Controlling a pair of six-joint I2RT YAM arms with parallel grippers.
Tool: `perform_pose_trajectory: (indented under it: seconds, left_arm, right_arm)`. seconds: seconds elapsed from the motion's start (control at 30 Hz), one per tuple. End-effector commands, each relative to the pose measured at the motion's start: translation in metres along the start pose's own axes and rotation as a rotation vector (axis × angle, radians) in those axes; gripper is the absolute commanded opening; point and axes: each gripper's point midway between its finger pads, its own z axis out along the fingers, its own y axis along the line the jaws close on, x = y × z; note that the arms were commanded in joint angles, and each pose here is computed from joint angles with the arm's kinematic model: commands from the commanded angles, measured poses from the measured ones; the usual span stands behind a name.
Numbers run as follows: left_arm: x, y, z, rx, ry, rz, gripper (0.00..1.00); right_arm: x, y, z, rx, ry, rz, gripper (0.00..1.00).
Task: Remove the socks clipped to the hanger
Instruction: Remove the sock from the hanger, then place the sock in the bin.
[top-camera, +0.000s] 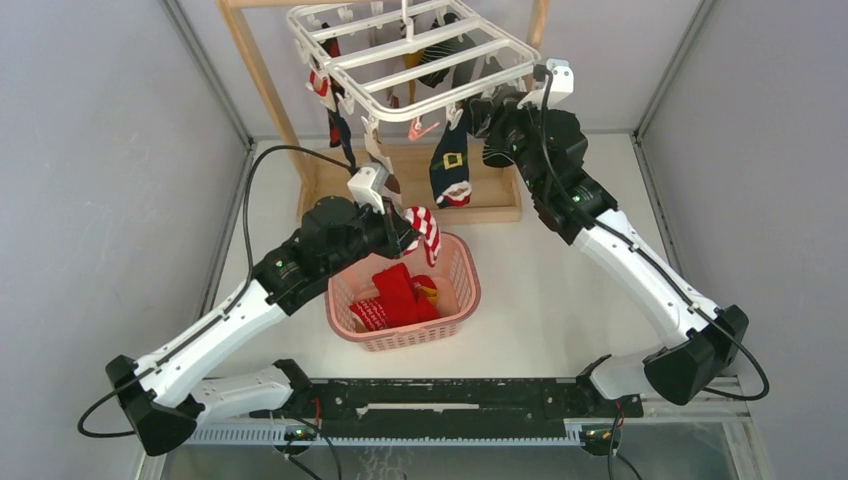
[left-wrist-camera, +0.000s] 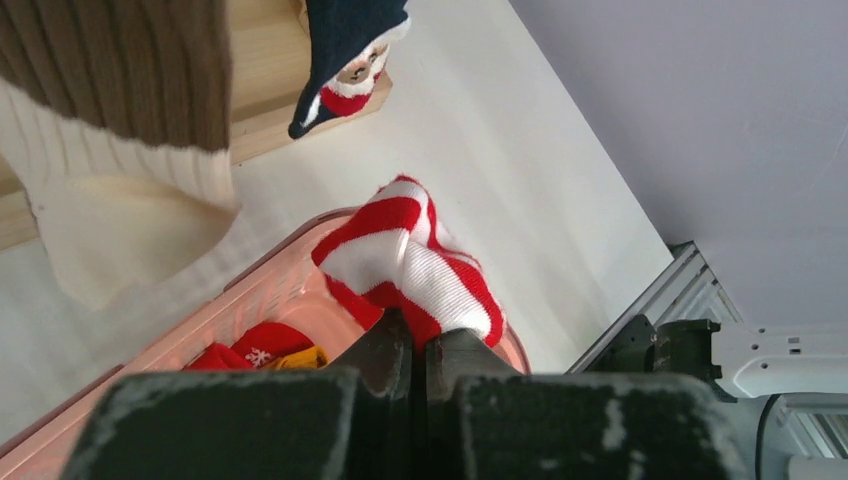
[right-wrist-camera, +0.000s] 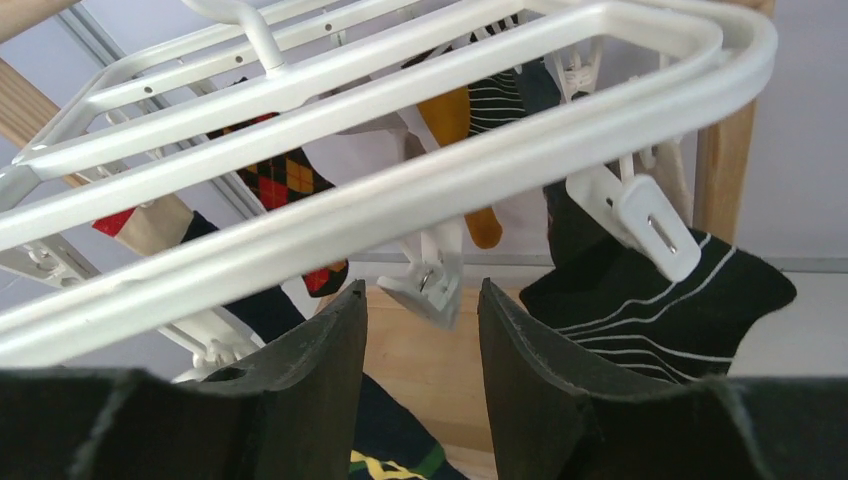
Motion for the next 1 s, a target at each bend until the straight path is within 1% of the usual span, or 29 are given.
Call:
perform_pose_trajectory:
  seconds: [0.0,0.2,0.33,0.5,0.6,0.67,0.77,0.97]
  left_arm:
    - [0.015,0.003,-0.007,0.000,0.034,-0.026,0.03]
    - [0.033,0.011,-0.009,-0.017,0.065,-0.053,0.05]
    - [0.045,0.018,-0.011,-0.034,0.091,-0.064,0.06]
    - [0.064,0.030,-0.015,-0.069,0.135,-0.063,0.11]
    - [0.077,0.040,-0.018,-0.105,0.168,-0.059,0.18]
    - [0.086,0.046,-0.019,-0.127,0.188,-0.058,0.29]
    - [0.095,0.052,-0.020,-0.147,0.207,-0.063,0.41]
    - [0.108,0.060,-0.019,-0.174,0.237,-0.068,0.53]
  right_arm:
    - [-0.029,0.005,-0.014,-0.023,-0.078,0.035,0.54]
    - [-0.025,0.003,-0.019,-0.024,-0.070,0.036,0.59]
    - [-0.024,0.002,-0.023,-0.025,-0.067,0.036,0.60]
    - [-0.021,-0.002,-0.030,-0.021,-0.059,0.031,0.60]
    - [-0.019,-0.006,-0.035,-0.018,-0.057,0.029,0.61]
    - [-0.015,-0.010,-0.037,-0.012,-0.048,0.027,0.62]
    - [-0.013,-0.013,-0.041,-0.011,-0.044,0.030,0.63]
    - [-0.004,-0.020,-0.046,0.001,-0.027,0.026,0.63]
